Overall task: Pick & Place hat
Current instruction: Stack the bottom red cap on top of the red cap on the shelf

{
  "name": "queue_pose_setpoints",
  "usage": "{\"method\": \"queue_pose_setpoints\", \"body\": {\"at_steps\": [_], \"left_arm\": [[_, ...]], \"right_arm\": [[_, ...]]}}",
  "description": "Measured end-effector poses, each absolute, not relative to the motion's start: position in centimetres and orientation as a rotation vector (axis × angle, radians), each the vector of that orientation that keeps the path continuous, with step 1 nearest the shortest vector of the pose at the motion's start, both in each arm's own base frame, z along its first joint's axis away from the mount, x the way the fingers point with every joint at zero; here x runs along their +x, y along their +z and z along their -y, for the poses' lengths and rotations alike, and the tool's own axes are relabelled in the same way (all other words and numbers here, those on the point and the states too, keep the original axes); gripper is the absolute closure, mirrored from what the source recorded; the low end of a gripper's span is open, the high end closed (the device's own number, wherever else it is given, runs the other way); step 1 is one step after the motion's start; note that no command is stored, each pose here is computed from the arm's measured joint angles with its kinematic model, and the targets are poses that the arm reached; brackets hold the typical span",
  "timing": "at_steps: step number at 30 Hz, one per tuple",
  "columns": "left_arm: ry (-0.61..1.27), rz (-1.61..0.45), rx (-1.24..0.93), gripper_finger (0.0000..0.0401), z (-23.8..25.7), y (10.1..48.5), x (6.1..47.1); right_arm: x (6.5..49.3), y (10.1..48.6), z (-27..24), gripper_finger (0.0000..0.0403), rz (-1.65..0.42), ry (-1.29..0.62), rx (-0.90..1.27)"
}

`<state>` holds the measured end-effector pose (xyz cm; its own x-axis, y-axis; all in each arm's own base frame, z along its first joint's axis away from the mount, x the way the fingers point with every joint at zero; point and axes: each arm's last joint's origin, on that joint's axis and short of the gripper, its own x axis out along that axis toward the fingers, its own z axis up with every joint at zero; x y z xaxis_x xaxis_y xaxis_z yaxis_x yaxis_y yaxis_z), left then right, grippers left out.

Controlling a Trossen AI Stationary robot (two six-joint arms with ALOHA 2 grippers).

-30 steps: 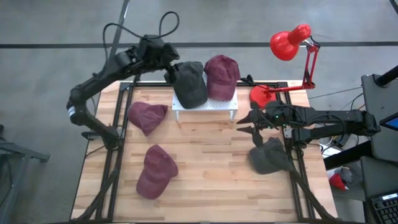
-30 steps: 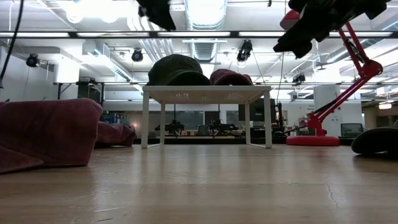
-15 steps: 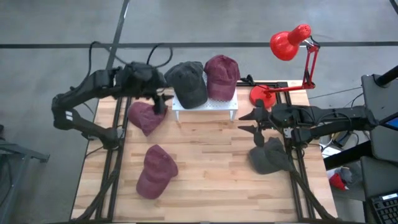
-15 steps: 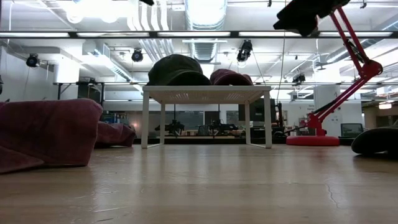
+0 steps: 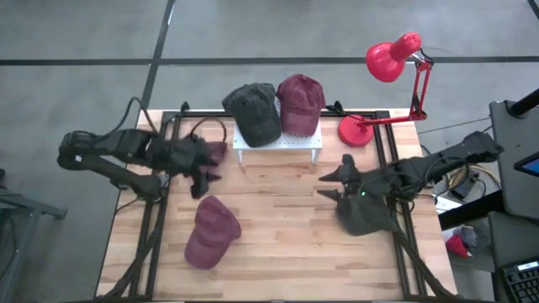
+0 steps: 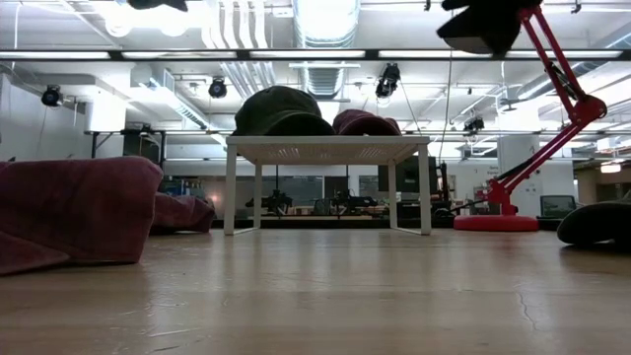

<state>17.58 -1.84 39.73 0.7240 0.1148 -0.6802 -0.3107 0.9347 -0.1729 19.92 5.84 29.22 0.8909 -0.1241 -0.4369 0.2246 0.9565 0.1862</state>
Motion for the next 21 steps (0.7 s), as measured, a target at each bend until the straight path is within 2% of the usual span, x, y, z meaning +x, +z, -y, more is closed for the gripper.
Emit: {"method": "queue_pose_setpoints", "body": {"at_steps": [7,11,17,21], "left_arm": [[0.189,-0.759,-0.397,0.0177,4.6,36.4,16.3],[0.187,-0.704,-0.416,0.0177,6.0,35.3,15.9],[0.113,-0.573,-0.469,0.0177,7.9,35.2,15.2],[0.042,-0.507,-0.480,0.0176,9.2,35.4,14.7]], "right_arm": [[24.4,27.0,-8.4,0.0206,-0.366,-0.159,0.320],[27.4,26.0,-9.6,0.0206,-0.225,-0.134,0.451],[31.0,24.6,-11.0,0.0207,-0.047,0.070,0.460],[34.1,23.7,-11.2,0.0208,-0.077,0.032,0.513]]}}
